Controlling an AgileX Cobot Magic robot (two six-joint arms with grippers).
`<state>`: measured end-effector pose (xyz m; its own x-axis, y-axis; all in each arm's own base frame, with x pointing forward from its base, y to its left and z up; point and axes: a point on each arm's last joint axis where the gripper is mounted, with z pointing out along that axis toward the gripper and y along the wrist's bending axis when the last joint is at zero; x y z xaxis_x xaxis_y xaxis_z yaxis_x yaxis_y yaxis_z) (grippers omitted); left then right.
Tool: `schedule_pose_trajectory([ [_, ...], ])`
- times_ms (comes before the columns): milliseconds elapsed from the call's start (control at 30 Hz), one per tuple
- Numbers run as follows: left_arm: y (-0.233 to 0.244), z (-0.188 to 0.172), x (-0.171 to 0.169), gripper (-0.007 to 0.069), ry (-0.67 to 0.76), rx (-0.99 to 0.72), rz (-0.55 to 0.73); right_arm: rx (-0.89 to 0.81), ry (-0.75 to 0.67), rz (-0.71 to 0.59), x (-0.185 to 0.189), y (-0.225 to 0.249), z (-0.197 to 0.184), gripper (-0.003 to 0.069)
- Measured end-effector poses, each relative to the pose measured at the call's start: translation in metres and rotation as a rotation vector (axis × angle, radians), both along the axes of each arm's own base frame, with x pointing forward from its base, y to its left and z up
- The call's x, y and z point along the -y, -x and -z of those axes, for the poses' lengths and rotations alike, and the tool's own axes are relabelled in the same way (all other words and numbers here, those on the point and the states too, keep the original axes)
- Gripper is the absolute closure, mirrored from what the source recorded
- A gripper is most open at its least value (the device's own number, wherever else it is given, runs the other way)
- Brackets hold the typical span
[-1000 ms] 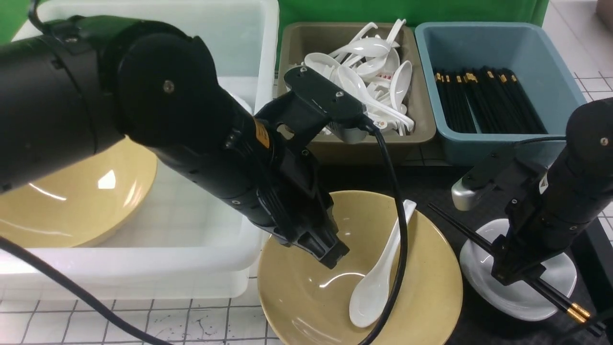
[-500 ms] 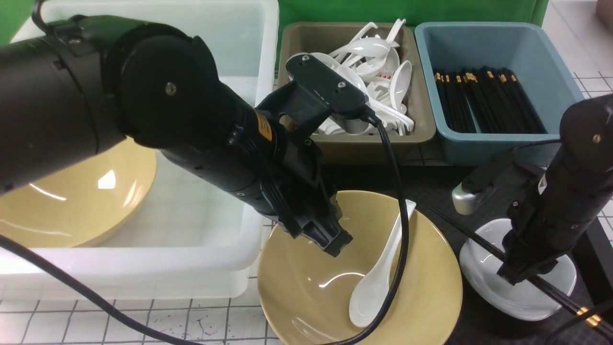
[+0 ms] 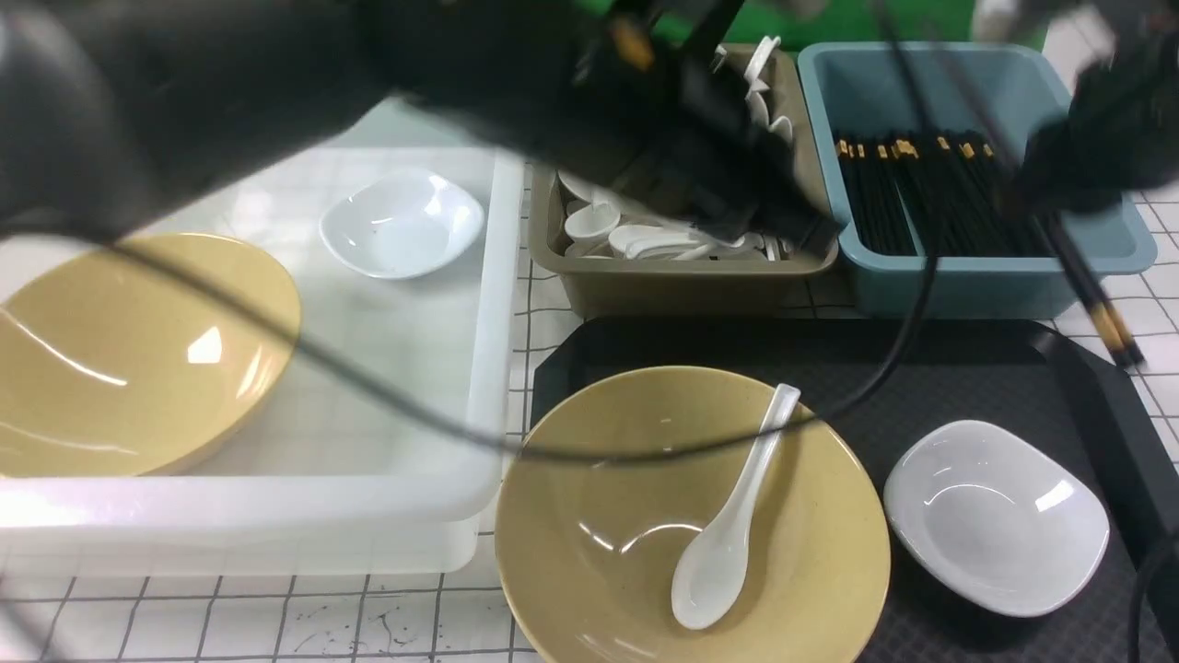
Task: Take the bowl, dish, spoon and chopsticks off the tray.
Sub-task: Use the right arm to put the chopsticks into the small storage box on the right
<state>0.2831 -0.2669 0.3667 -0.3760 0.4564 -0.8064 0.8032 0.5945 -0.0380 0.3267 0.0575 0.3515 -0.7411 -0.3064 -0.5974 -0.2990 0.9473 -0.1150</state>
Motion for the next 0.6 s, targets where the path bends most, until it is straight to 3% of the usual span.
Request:
schedule_pose_trajectory([
  [267, -0.050, -0.007, 0.033, 0.0638, 0.058, 0.192, -0.041, 0.189, -0.167, 0.231, 0.022, -0.080, 0.011, 0.0501],
  [600, -0.068, 0.016, 0.043, 0.0638, 0.024, 0.252, -0.057, 0.205, -0.216, 0.299, 0.027, -0.149, 0.081, 0.0501],
])
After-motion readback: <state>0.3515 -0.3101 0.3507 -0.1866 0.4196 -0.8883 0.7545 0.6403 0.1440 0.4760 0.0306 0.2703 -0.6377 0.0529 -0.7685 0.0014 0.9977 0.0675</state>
